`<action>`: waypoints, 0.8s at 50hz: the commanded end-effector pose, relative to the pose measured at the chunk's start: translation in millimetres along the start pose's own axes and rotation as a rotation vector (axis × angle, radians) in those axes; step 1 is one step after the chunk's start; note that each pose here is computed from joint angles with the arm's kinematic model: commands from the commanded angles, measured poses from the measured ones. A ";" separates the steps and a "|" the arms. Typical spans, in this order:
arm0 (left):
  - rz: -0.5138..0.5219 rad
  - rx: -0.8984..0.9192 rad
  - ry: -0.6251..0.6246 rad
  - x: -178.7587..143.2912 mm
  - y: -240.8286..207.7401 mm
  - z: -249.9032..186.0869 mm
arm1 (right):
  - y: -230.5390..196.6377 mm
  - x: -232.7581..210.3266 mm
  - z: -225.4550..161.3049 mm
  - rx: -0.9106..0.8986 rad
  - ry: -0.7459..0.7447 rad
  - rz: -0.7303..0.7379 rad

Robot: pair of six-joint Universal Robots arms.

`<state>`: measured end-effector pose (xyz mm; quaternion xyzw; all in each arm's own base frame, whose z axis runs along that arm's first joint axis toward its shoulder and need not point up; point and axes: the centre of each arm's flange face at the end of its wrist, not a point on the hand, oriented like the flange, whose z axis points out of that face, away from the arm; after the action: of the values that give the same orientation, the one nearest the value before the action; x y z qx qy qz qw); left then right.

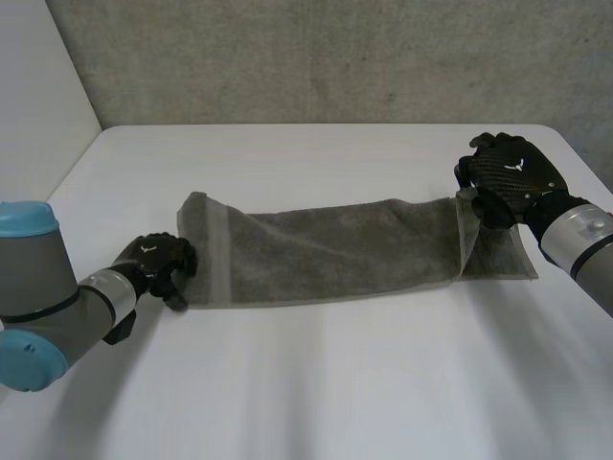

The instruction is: Fold the towel.

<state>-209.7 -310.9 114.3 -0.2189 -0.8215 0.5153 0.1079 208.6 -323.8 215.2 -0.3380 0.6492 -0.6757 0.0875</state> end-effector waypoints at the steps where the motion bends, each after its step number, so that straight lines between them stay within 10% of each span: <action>1: 0.001 -0.004 0.005 1.6 1.8 1.0 | 0.7 -0.6 -0.5 -0.003 -0.001 -0.003; 40: 0.016 -0.021 0.014 12.5 7.0 -2.8 | 0.9 -2.0 -1.2 -0.008 -0.002 -0.022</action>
<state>-218.1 -302.0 108.5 -0.2304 -0.8236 0.5070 0.1078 209.1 -321.9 213.5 -0.3461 0.6482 -0.6736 0.0796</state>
